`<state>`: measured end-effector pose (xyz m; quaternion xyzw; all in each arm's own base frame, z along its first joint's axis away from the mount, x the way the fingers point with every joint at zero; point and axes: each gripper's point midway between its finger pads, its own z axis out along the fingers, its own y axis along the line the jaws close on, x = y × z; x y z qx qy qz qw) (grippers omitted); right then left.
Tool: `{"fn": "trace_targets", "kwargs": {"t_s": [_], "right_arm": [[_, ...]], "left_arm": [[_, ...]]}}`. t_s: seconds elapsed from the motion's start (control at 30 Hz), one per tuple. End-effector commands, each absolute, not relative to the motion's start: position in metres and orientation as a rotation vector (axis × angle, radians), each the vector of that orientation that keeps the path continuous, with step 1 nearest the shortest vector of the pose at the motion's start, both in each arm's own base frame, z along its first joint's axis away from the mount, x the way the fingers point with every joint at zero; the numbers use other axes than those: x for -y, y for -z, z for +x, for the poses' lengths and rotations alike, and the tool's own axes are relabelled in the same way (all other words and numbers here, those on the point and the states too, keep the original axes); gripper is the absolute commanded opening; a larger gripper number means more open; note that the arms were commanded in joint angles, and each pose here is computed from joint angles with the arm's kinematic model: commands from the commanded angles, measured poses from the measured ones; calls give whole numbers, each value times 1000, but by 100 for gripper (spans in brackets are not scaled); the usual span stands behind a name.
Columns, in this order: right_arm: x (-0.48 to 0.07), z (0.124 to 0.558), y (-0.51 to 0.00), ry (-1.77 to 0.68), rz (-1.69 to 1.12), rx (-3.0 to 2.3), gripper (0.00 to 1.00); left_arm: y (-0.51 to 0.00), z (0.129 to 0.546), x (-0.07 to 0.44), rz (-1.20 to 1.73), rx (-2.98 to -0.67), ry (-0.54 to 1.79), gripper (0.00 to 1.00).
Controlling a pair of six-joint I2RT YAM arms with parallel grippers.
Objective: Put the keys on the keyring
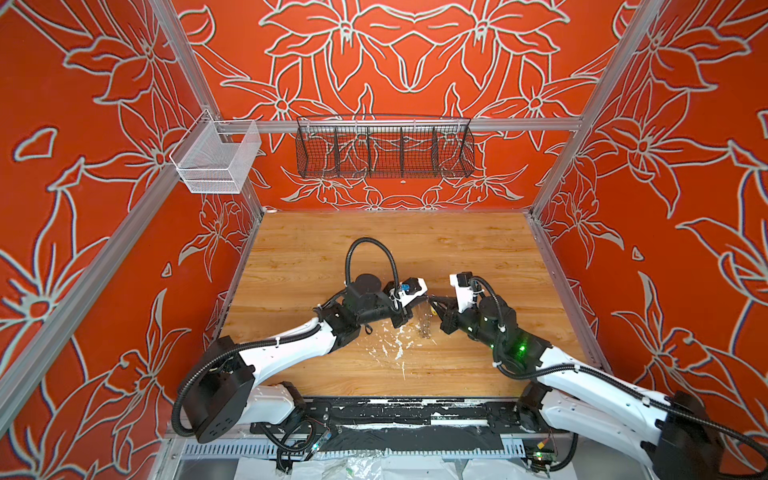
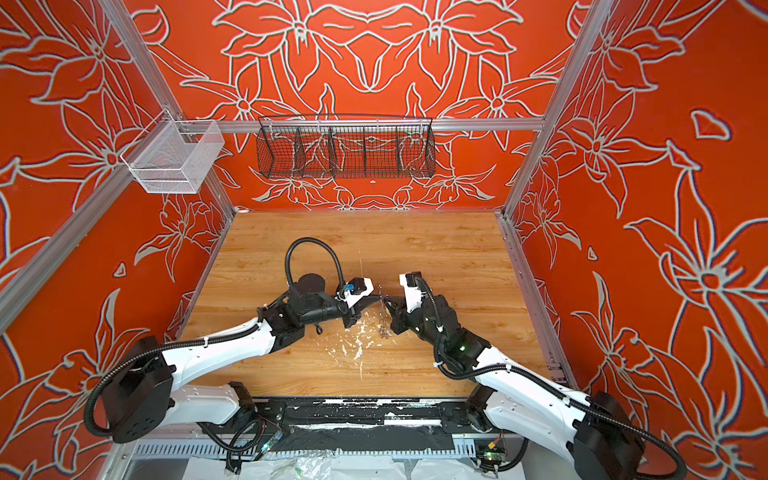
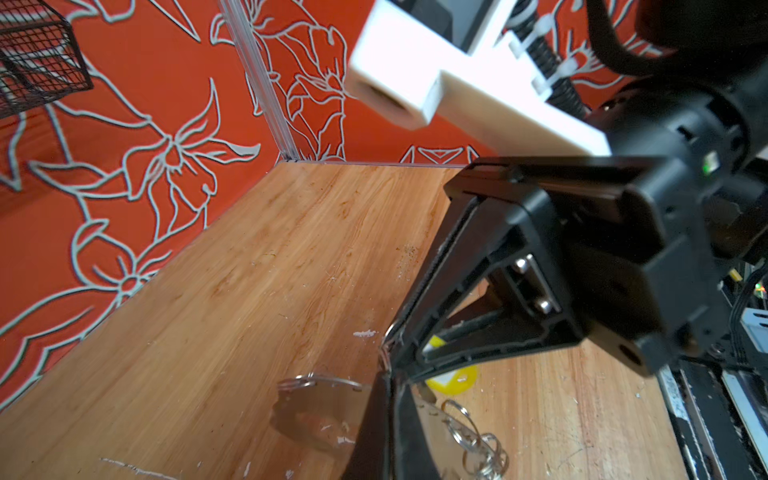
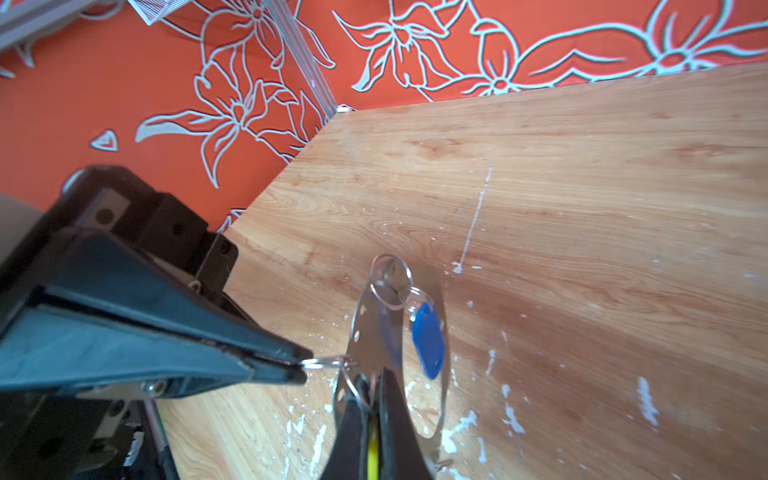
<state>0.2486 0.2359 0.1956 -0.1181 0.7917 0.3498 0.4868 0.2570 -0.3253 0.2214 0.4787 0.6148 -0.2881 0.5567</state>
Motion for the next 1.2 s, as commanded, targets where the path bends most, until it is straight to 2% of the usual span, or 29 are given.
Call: {"fn": "trace_targets", "kwargs": {"t_s": [0.0,0.5,0.8,1.0,1.17], "right_arm": [[-220,268,-192,-801,-153,-1927,0],[-218,260,-202,-801,-196,-1892,0],[-219,258,-209,-791,-228,-1876,0],[-218,259,-210,-772,-231,-1873,0],[-219,258,-210,-774,-234,-1871,0]], "left_arm": [[-263,248,326,1078,-1288,723,0],[-261,253,327,1078,-1322,708,0],[-258,254,329,1117,-1349,698,25],[-250,254,334,1189,-1391,692,31],[-243,260,339,1213,-1427,682,31]]}}
